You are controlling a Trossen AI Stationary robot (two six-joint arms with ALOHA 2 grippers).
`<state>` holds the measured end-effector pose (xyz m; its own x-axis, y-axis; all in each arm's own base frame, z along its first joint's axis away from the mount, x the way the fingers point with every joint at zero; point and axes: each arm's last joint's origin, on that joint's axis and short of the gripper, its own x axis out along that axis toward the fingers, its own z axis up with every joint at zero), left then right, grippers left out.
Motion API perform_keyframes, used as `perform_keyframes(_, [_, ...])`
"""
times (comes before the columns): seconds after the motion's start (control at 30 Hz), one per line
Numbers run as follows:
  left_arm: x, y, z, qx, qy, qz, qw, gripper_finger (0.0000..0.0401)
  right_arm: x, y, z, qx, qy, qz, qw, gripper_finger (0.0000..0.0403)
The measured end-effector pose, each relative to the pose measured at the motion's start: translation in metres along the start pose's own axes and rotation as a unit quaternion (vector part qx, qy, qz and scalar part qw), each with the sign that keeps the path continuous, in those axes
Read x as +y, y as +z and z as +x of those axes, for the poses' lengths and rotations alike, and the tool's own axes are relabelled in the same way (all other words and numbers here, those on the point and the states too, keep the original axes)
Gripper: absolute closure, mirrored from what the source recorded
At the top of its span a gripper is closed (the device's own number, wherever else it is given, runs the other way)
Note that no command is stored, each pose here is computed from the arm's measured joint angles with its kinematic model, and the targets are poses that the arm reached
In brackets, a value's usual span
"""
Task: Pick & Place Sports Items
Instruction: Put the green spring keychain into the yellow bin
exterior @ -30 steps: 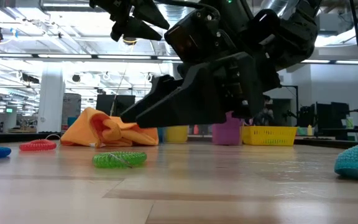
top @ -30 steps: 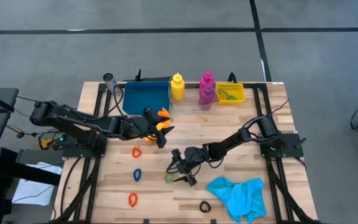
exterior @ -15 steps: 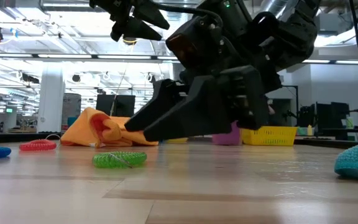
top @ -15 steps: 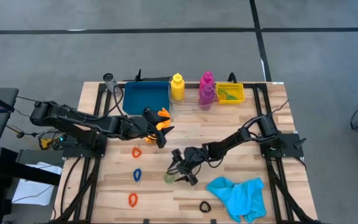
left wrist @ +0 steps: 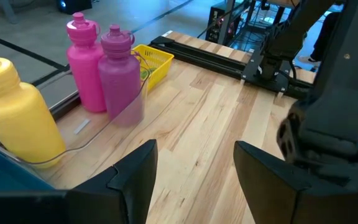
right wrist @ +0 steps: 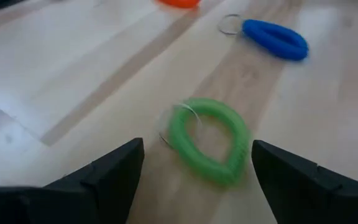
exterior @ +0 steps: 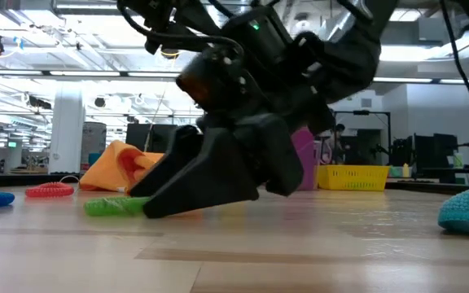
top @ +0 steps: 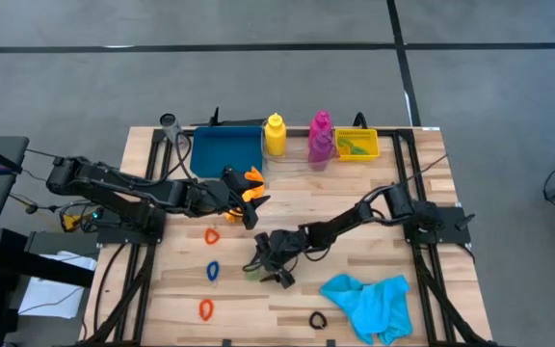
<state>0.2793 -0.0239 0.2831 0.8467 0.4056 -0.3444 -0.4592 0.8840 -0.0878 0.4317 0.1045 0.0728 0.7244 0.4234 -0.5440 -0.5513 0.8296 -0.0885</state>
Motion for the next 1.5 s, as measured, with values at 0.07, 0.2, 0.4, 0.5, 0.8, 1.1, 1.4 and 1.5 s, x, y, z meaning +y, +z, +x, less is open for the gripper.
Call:
perform_keyframes(0.07, [0.0,0.0,0.0,0.002,0.001,0.001,1.0,0.0192,0.0,0.004,0.003,0.01,0.005,0.002,1.0,0.0109])
perform_keyframes(0.2, [0.0,-0.001,0.0,0.005,0.002,0.003,1.0,0.0192,0.0,0.005,0.003,0.015,0.008,0.004,1.0,0.0109])
perform_keyframes(0.4, [0.0,-0.001,0.0,0.005,0.002,0.003,1.0,0.0192,-0.004,0.0,0.002,0.028,0.007,0.05,0.998,0.0109])
perform_keyframes(0.5, [0.0,-0.001,0.0,0.005,0.002,0.003,1.0,0.0192,-0.007,-0.002,0.001,0.033,0.006,0.06,0.998,0.0113])
perform_keyframes(0.8, [0.0,-0.001,0.0,0.005,0.002,0.003,1.0,0.0192,-0.008,-0.002,0.001,0.033,0.003,0.062,0.998,0.0186])
perform_keyframes(1.1, [0.0,-0.001,0.0,0.005,0.002,0.003,1.0,0.0192,-0.009,-0.003,0.001,0.033,0.0,0.059,0.998,0.038])
perform_keyframes(1.4, [0.0,-0.001,0.0,0.006,0.002,0.003,1.0,0.0192,-0.005,0.01,-0.008,0.05,-0.042,0.055,0.996,0.038])
perform_keyframes(1.5, [0.001,0.0,-0.002,0.004,0.001,0.017,1.0,0.0192,0.0,0.016,-0.013,0.059,-0.053,0.05,0.996,0.038])
